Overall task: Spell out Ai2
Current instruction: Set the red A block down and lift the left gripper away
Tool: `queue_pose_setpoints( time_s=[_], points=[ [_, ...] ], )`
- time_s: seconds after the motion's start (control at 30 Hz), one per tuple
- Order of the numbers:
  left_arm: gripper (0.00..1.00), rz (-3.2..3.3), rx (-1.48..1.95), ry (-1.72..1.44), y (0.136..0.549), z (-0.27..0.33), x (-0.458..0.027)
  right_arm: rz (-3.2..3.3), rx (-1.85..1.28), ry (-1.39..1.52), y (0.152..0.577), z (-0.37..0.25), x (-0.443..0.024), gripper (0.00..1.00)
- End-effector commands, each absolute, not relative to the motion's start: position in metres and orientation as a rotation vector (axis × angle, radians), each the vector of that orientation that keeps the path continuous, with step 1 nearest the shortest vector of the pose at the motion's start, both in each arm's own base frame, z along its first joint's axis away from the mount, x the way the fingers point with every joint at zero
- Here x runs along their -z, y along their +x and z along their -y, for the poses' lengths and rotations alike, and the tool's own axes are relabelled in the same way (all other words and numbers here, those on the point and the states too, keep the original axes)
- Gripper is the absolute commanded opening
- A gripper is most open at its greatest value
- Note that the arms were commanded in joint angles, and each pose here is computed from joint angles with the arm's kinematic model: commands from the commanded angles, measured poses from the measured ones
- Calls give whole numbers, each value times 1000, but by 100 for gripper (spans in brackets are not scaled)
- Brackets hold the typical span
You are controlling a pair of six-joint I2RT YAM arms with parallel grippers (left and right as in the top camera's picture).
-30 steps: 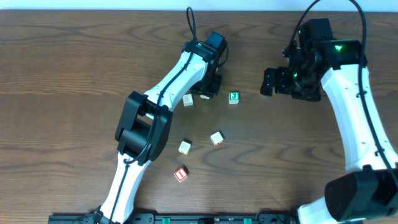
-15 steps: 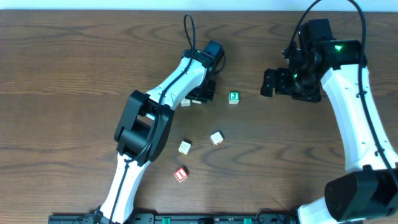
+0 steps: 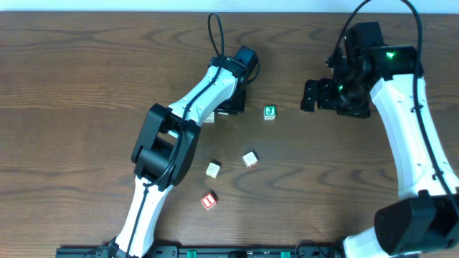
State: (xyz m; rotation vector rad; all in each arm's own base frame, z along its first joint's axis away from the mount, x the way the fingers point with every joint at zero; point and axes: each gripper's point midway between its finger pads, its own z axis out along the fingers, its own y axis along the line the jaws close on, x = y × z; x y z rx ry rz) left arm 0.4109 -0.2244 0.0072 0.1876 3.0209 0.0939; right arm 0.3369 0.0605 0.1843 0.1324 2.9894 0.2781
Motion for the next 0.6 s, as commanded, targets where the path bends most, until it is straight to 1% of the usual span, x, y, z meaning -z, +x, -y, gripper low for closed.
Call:
queue_pose_setpoints(
  time_s=[0.0, 0.07, 0.23, 0.3, 0.37, 0.47, 0.5, 0.57],
  points=[
    [13, -3041, -97, 155, 405, 220, -11, -2978, -276, 98, 339, -64, -188, 99],
    [16, -3065, -94, 158, 400, 220, -10, -2978, -276, 98, 339, -64, -188, 99],
    [17, -3087, -99, 143, 395, 218, -10, -2978, -276, 99, 339, -64, -188, 99],
    [20, -3090, -92, 144, 394, 219, -10, -2978, -276, 99, 339, -64, -188, 99],
    [27, -3099, -68, 145, 393, 221, -10, -2979, -275, 99, 338, -64, -188, 99],
    [45, -3102, -67, 145, 392, 222, -10, -2981, -275, 99, 338, -64, -188, 99],
    [48, -3102, -66, 146, 392, 222, -10, -2982, -275, 99, 338, -64, -188, 99],
    [52, -3100, -72, 146, 392, 221, -10, -2984, -275, 99, 337, -64, -188, 99]
  ],
)
